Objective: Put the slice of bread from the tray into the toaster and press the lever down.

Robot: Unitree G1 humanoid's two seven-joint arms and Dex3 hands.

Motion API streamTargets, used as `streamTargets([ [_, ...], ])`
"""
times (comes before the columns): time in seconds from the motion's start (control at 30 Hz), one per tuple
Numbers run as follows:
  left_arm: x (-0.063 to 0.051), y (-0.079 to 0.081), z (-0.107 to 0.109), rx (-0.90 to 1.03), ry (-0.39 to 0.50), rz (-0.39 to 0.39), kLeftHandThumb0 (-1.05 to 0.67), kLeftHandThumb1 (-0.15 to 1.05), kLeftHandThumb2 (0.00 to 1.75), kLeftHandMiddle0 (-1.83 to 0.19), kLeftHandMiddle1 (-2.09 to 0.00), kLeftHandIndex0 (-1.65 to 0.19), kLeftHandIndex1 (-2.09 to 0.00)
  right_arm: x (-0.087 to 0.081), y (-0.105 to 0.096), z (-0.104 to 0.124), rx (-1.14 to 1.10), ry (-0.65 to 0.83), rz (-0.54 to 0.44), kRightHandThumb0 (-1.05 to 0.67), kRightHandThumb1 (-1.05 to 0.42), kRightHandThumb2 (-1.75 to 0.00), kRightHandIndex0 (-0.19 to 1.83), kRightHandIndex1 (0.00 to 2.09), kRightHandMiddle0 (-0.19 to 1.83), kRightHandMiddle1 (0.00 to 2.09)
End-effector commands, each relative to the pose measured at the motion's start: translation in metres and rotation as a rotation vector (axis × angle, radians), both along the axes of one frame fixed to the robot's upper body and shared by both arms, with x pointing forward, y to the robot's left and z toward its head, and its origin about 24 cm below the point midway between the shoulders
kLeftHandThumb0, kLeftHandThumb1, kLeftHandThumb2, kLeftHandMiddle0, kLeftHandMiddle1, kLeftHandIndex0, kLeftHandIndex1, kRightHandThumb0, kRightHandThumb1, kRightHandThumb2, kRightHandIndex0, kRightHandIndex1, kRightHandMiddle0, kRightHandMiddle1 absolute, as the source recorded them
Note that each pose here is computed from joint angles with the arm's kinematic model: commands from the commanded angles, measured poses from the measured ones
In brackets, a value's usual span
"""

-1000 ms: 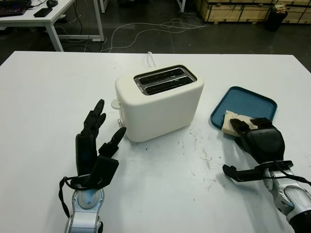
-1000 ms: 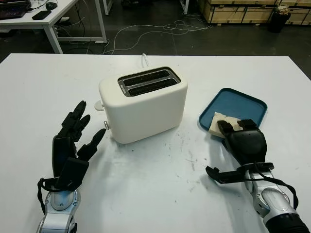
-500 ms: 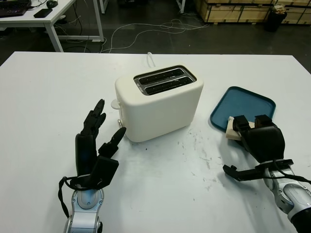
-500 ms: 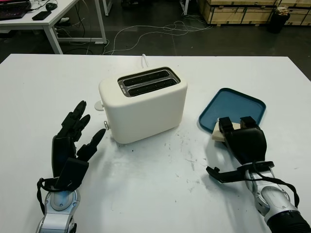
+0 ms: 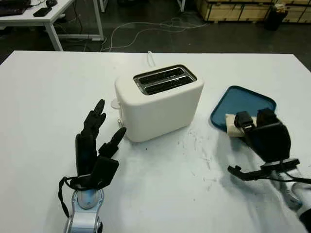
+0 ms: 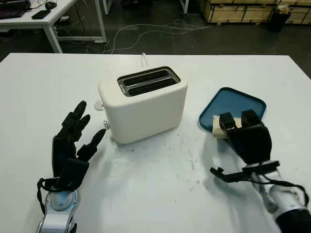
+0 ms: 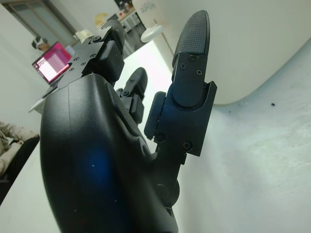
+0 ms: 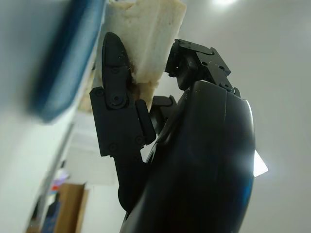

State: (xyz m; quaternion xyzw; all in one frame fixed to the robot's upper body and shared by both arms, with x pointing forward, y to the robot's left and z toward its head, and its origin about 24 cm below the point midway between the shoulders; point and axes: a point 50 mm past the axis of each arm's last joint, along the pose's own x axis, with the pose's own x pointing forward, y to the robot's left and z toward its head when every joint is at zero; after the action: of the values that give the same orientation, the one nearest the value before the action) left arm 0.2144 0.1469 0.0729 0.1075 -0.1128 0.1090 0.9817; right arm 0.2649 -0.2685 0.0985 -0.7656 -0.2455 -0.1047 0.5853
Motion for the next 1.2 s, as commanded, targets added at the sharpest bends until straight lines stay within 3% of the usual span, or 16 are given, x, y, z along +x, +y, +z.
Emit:
streamTargets([
  [0.0,0.0,-0.002,0.001,0.004,-0.005,-0.007,-0.61,0.92,0.15,-0.39,-0.23,-0.37,0.0,0.002,0.001,0.022,0.019,-0.048,0.05,-0.42,-0.92,-0.28,0.5,1.75,0.31,1.72],
  [0.13,0.0,-0.003,0.0,-0.004,-0.003,-0.011,-0.62,0.92,0.16,-0.38,-0.22,-0.36,0.0,0.003,0.001,0.046,-0.022,-0.04,0.072,-0.38,-0.92,-0.27,0.44,1.75,0.24,1.74],
  [0.27,0.001,-0.005,-0.001,0.002,-0.006,-0.001,-0.62,0.92,0.15,-0.39,-0.23,-0.37,-0.01,0.009,-0.001,0.066,-0.024,0.104,0.056,-0.39,-0.92,-0.39,0.36,1.75,0.17,1.75],
  [0.37,0.001,-0.005,-0.001,-0.005,0.002,-0.008,-0.62,0.92,0.17,-0.38,-0.22,-0.36,0.0,0.018,-0.006,0.079,0.139,0.185,0.125,-0.37,-0.92,-0.36,0.42,1.75,0.25,1.75],
  [0.47,0.002,-0.004,-0.002,0.009,-0.003,-0.007,-0.63,0.92,0.18,-0.38,-0.23,-0.35,0.0,0.032,-0.012,0.1,0.278,0.338,0.178,-0.37,-0.92,-0.44,0.46,1.75,0.28,1.74],
  [0.7,0.003,-0.004,-0.002,-0.003,0.0,0.003,-0.65,0.92,0.17,-0.38,-0.23,-0.36,0.0,0.07,-0.013,0.163,0.517,0.569,0.335,-0.36,-0.92,-0.41,0.52,1.75,0.35,1.75],
  [0.77,0.003,-0.003,-0.002,-0.005,-0.002,-0.003,-0.65,0.92,0.18,-0.37,-0.23,-0.35,0.0,0.079,-0.007,0.182,0.518,0.584,0.354,-0.37,-0.92,-0.38,0.55,1.75,0.37,1.75],
  [0.87,0.005,-0.003,-0.001,-0.014,-0.009,-0.007,-0.63,0.92,0.18,-0.37,-0.23,-0.34,0.0,0.093,0.011,0.211,0.572,0.653,0.458,-0.4,-0.92,-0.36,0.6,1.75,0.4,1.75],
  [0.93,0.006,-0.004,-0.001,-0.013,-0.012,-0.008,-0.64,0.92,0.18,-0.37,-0.24,-0.35,-0.01,0.103,0.025,0.226,0.557,0.667,0.449,-0.42,-0.92,-0.33,0.64,1.75,0.45,1.75],
  [1.17,0.009,-0.006,0.0,-0.002,-0.018,-0.002,-0.63,0.92,0.19,-0.36,-0.25,-0.35,-0.01,0.126,0.063,0.247,0.594,0.713,0.459,-0.37,-0.92,-0.27,0.85,1.75,0.68,1.75],
])
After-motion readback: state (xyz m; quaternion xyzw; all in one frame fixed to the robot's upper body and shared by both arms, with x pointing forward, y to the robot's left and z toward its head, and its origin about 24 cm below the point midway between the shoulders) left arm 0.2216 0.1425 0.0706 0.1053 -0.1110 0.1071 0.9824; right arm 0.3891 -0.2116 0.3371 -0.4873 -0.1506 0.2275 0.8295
